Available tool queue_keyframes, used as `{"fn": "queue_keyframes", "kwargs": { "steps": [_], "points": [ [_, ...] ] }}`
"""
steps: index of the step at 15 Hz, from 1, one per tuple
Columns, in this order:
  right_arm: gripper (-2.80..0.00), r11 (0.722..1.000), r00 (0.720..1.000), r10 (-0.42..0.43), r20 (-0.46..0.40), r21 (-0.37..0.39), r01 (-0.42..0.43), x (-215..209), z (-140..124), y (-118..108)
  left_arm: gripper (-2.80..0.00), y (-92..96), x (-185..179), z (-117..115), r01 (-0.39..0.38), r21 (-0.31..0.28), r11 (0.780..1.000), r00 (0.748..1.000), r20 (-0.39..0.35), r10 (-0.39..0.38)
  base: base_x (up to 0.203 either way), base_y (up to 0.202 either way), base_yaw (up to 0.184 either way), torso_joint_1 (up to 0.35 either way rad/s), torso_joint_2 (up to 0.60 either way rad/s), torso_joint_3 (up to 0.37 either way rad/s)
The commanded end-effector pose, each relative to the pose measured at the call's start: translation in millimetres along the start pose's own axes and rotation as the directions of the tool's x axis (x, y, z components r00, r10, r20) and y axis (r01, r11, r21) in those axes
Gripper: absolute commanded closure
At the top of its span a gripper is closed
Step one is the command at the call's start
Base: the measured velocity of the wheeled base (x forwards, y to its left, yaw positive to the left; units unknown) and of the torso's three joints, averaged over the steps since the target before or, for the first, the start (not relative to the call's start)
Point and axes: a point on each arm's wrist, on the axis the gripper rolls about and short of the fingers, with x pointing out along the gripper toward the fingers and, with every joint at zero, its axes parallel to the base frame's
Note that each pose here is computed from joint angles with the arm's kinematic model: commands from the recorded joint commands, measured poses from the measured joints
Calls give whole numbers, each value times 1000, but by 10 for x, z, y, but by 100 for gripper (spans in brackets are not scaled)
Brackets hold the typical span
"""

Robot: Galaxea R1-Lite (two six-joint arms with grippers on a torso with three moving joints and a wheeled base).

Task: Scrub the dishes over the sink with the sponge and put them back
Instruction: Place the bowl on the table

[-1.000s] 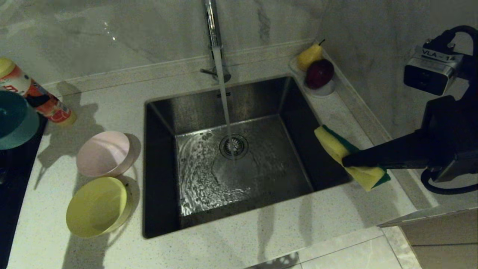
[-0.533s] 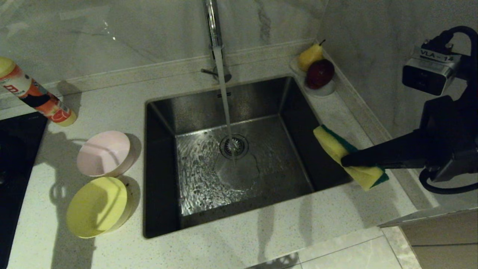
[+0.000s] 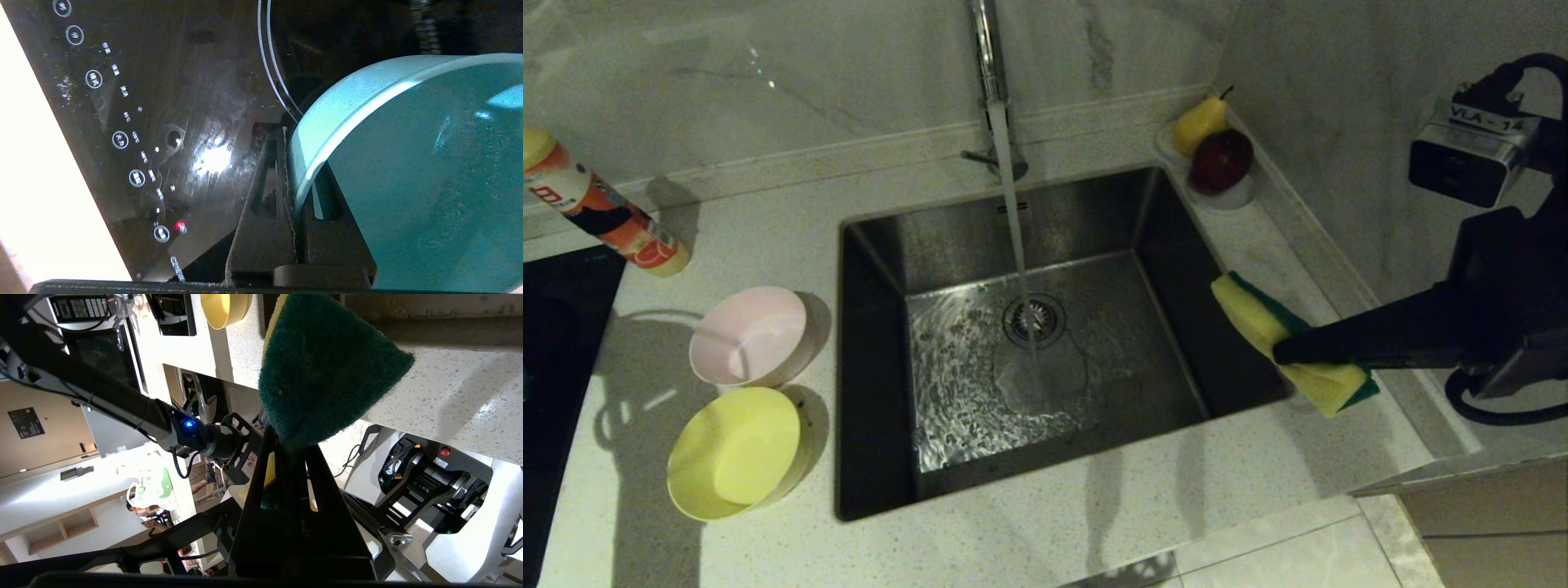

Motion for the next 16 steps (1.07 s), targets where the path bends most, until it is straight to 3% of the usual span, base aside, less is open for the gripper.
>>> {"fn": "queue_keyframes", "kwargs": {
  "steps": [1, 5, 8, 11, 16],
  "points": [
    [0, 1000, 1000, 14, 4, -6, -14, -44, -14, 37, 0, 6, 183, -5, -21, -3, 1000, 999, -32, 21, 0, 0, 0, 0, 0, 0],
    [0, 1000, 1000, 9, -4, -1, -9, -27, -34, 17, 0, -72, 232, 75, 36, -6, 999, 999, -30, -37, 0, 0, 0, 0, 0, 0],
    [0, 1000, 1000, 5, -11, 2, -5, -1, -32, 2, 0, -153, 223, 129, 156, -11, 988, 984, -85, -156, 0, 0, 0, 0, 0, 0],
    [0, 1000, 1000, 2, -16, 5, -2, 19, -29, -9, 0, -216, 246, 181, 222, -14, 975, 969, -110, -222, 0, 0, 0, 0, 0, 0],
    [0, 1000, 999, 6, -38, 15, -5, 58, -50, -43, 0, -324, 547, 305, 226, -49, 973, 967, -107, -230, 0, 0, 0, 0, 0, 0]
  ]
}}
